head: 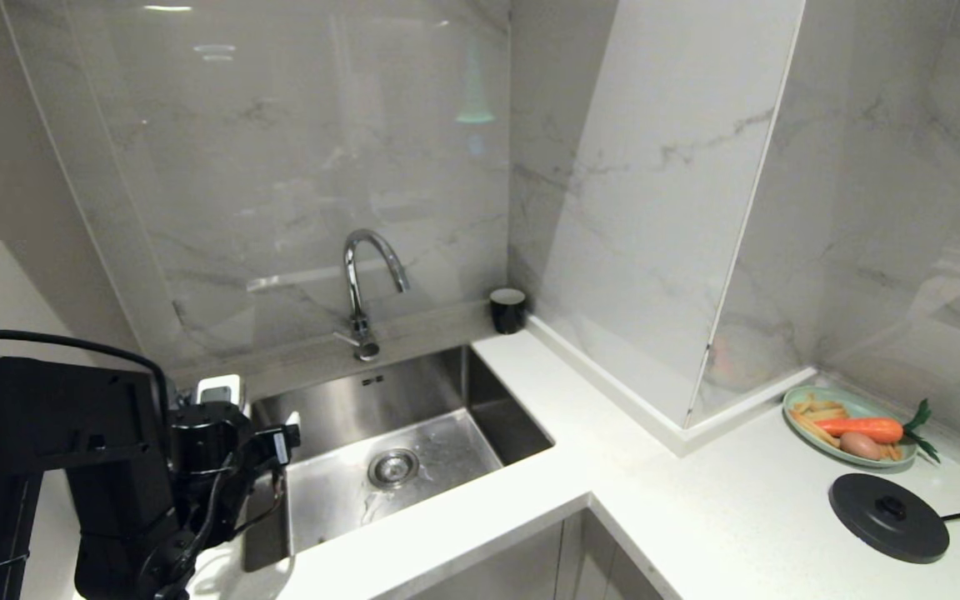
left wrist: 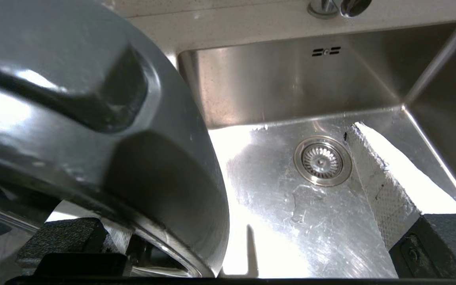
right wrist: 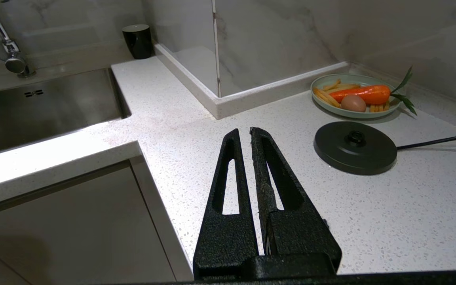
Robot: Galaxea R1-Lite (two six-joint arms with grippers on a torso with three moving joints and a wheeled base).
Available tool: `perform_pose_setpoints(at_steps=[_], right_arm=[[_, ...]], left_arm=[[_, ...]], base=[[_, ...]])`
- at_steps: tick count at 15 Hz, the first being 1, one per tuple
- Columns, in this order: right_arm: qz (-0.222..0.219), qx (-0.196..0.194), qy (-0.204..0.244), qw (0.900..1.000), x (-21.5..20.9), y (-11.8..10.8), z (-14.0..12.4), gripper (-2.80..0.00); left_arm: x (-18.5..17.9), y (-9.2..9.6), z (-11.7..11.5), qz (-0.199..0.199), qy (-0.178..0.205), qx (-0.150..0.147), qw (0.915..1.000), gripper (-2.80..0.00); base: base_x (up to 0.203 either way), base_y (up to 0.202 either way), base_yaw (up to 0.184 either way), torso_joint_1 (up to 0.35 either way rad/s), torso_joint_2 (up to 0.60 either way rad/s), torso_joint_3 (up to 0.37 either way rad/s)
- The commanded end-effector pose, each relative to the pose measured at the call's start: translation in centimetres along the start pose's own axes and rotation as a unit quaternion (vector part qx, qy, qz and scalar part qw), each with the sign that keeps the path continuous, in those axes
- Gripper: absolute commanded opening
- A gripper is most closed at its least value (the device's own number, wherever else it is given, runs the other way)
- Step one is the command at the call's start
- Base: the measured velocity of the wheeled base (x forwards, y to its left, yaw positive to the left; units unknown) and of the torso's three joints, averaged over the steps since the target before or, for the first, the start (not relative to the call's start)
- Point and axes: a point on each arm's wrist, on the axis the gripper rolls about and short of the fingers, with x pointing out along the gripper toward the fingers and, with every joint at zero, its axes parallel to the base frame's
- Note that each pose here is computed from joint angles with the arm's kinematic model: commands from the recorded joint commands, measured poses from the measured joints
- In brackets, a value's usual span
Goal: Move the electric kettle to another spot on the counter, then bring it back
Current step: Place it by the sink
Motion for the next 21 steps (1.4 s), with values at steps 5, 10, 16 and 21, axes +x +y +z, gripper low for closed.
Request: perform_pose_setpoints(at_steps=[5, 10, 16, 21], right_arm=[[0.0, 0.0, 0.0, 1.0, 0.0, 0.0, 0.0, -2.8], [0.0, 0.0, 0.0, 1.0, 0.0, 0.0, 0.0, -2.8], [0.0, 0.0, 0.001, 1.0, 0.0, 0.0, 0.0, -2.8], [0.0, 0.001, 0.0, 1.0, 0.0, 0.0, 0.0, -2.8]], left_arm=[[-0.9, 0.5, -0.6, 0.004, 0.016, 0.001, 0.9999, 0.0], [-2.5, 1.0, -0.4, 0.002, 0.027, -0.001, 0.9996, 0.0], [-4.9, 1.7, -0.1, 0.0, 0.038, -0.009, 0.9992, 0.0], [-7.1, 2.5, -0.2, -0.001, 0.055, -0.008, 0.9984, 0.0]], base=[[0.0, 0.0, 0.0, 0.0, 0.0, 0.0], [0.0, 0.0, 0.0, 0.0, 0.0, 0.0], [0.0, 0.0, 0.0, 0.0, 0.0, 0.0], [0.0, 0.0, 0.0, 0.0, 0.0, 0.0]])
